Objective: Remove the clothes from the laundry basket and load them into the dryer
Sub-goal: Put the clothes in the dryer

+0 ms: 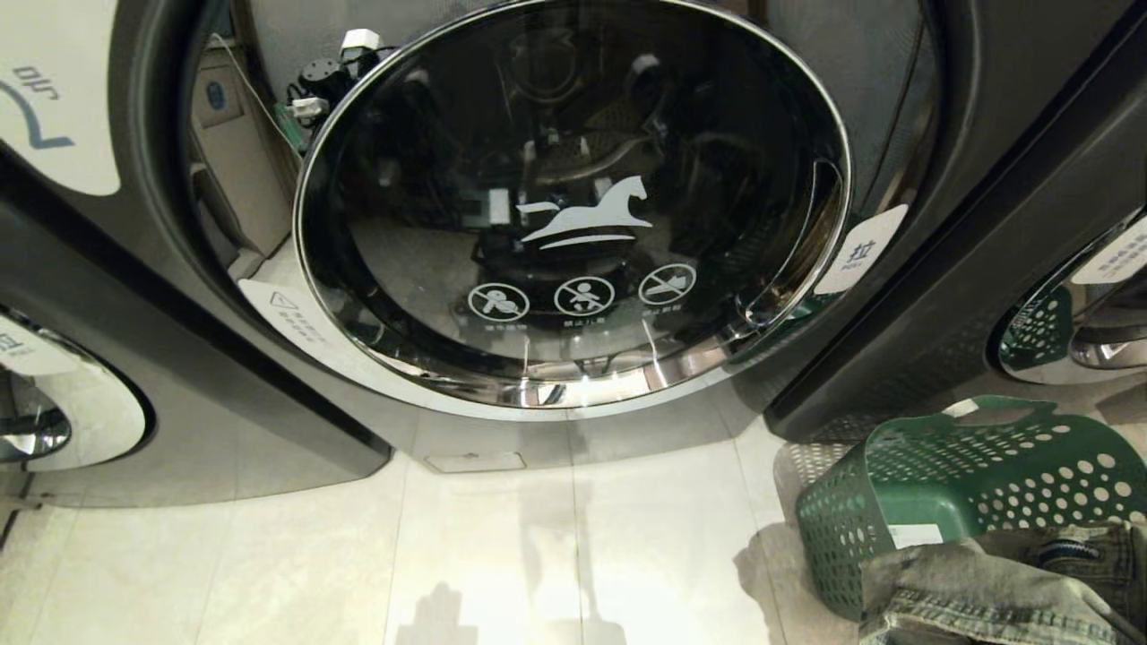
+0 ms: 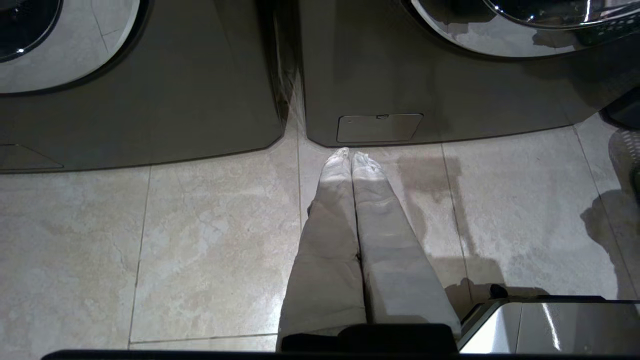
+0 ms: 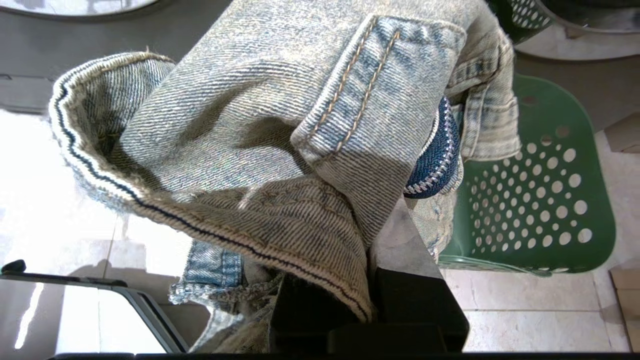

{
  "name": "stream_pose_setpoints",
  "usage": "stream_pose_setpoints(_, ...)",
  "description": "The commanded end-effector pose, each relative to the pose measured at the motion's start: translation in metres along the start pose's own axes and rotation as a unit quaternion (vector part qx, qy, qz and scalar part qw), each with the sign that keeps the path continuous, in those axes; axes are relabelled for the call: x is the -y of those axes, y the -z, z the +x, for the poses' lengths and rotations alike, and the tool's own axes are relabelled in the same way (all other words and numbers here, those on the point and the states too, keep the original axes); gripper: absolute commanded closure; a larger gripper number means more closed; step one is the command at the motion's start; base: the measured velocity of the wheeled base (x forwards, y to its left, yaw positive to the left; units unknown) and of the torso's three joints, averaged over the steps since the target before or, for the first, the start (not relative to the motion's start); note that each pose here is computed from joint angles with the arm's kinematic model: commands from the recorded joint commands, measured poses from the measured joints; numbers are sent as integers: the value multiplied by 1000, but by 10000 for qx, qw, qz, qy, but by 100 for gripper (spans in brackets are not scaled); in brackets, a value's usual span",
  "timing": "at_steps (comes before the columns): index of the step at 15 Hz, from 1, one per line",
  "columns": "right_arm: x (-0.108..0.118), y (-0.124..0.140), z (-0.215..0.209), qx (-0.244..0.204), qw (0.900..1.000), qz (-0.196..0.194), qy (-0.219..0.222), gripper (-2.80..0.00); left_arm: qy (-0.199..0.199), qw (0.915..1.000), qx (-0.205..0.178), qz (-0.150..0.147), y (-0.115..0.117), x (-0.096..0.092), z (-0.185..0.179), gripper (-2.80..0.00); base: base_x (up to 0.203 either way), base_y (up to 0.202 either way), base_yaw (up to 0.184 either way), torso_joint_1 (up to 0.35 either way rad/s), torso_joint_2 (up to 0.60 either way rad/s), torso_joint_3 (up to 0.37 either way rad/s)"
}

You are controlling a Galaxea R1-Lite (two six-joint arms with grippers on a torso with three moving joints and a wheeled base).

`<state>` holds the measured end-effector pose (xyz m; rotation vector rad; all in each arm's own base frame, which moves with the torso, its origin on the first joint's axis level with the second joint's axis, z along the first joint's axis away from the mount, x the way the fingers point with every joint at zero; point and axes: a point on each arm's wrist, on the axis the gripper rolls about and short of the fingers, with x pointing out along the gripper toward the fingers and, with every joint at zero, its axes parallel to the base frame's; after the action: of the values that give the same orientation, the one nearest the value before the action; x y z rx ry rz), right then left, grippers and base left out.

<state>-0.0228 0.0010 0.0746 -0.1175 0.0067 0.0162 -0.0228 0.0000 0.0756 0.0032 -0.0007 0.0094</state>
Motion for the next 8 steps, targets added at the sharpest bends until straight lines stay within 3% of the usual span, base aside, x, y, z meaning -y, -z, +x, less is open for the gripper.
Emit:
stream_pose_setpoints(1,0,0,0,-9,10000,-16,0,0,-6,10000,-4,-1,0,0,0,0,0,0,0,-2,-2,206)
stream_pose_setpoints(4,0,0,0,-16,10000,-29,1,0,0,10000,-4,-1,0,0,0,0,0,0,0,29,-160,69)
stream_pose_setpoints(8,0,0,0,-16,10000,-9,8,0,-1,10000,-4,-1,0,0,0,0,0,0,0,92,-406,-109)
